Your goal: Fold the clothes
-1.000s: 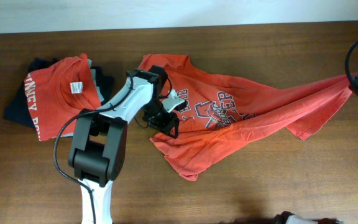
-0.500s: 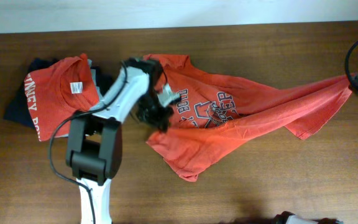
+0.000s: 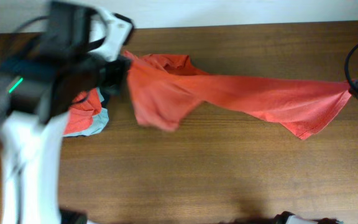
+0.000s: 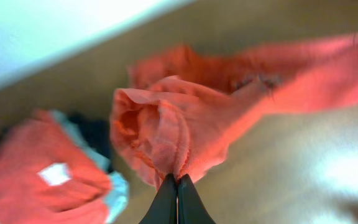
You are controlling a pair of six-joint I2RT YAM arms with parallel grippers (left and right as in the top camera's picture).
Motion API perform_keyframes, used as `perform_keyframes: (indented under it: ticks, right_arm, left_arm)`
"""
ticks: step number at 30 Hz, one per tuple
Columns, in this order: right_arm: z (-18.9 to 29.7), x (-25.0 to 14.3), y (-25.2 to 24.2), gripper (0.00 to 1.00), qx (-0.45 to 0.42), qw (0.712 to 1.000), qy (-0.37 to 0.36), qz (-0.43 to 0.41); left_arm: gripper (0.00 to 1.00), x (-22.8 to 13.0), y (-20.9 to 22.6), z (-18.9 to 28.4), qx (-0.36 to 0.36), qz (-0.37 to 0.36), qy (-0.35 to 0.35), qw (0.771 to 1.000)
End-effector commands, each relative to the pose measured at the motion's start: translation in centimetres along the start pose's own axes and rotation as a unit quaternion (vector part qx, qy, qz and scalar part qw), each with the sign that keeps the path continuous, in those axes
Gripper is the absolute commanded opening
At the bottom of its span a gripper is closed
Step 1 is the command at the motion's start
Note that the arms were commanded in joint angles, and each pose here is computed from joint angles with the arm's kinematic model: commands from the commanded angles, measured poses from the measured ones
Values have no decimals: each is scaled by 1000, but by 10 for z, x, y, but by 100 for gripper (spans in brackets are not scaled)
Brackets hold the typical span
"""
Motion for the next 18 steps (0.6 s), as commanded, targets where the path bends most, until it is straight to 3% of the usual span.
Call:
perform_keyframes:
  ticks: [1,9,18]
  right_arm:
    - [16,-2,3,4,1,1000,-22,17]
    - [67,-16,13,4,24,995,-90,35]
    - [120,-32,22,4,52,983,-168,43]
  left_arm:
    - [1,7,10,85,83,5,-97,992]
    - [1,-2,-3,207,127,-4,-253,959]
    - [1,-3,-10,269,149,-13,-350,925]
Point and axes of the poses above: each gripper's point midway between its finger pads, its own z axis back along the fingers, its own y axis along the line the jaws close on, x = y × z, the point moved 2 cm from there along z, back along the fingers, and after that the axes turned 4 degrees about -z, right-handed, at the moved point
